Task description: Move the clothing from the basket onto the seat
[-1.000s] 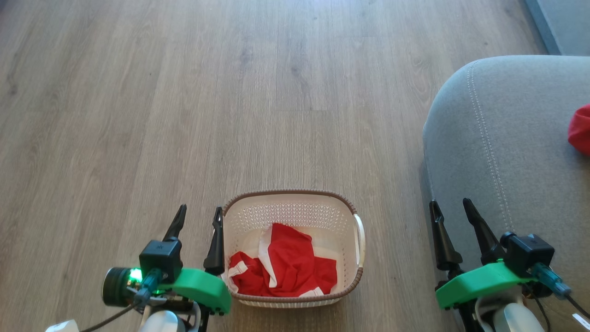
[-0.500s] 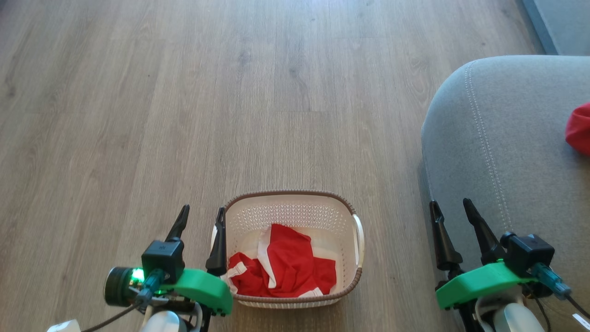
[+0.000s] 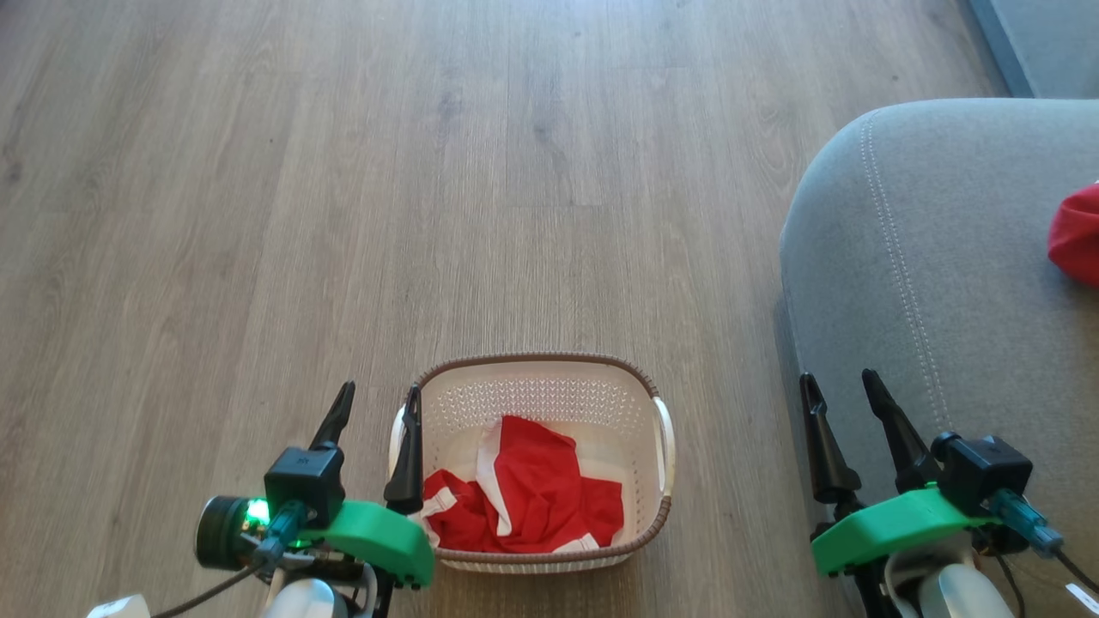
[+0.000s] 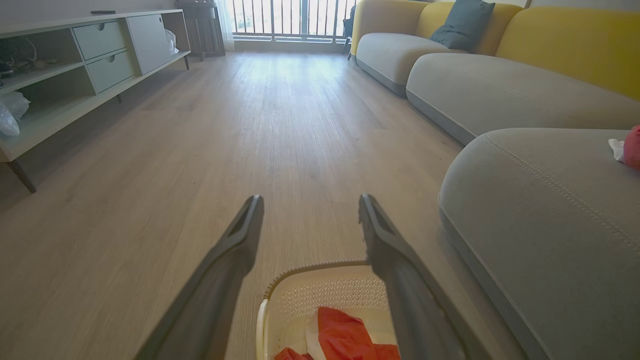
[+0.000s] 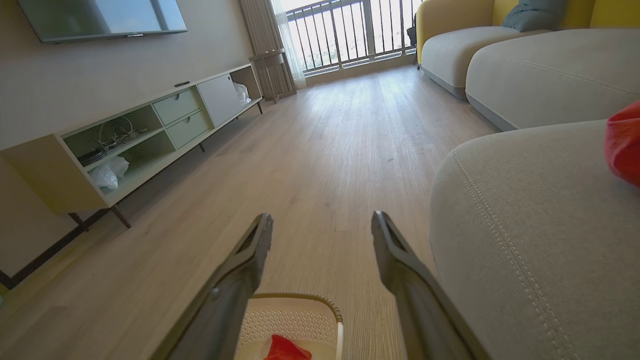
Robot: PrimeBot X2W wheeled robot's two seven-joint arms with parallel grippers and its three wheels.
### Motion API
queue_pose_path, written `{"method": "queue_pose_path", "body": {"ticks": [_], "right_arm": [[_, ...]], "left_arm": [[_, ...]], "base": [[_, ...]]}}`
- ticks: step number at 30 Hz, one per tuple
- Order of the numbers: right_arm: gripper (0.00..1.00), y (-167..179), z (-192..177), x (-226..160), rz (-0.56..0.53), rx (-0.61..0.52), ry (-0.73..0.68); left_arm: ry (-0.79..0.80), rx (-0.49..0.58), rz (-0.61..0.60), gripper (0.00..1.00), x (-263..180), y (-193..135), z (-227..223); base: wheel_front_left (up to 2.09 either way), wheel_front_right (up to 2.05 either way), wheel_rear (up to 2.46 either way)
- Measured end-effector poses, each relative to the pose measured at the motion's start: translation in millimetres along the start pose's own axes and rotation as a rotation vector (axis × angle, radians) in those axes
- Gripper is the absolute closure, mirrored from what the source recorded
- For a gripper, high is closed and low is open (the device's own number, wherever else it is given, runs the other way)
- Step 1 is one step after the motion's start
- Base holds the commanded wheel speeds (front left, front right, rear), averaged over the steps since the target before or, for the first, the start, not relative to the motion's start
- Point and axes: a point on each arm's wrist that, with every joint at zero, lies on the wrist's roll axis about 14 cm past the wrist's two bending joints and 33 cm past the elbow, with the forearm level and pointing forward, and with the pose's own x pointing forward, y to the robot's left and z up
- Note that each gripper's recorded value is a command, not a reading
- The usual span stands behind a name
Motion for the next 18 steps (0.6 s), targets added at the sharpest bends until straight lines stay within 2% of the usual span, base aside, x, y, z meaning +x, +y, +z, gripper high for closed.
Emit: {"method": "queue_pose_path", "body": {"ticks": [18], "right_arm": [[0.00,3.3,-2.4,-0.2,0.010,0.001,0.007]], "left_arm": [[0.005,-0.001,-0.010,0.00,0.5,-1.8,-1.6]], "base": [[0.00,0.00,0.00]]}}
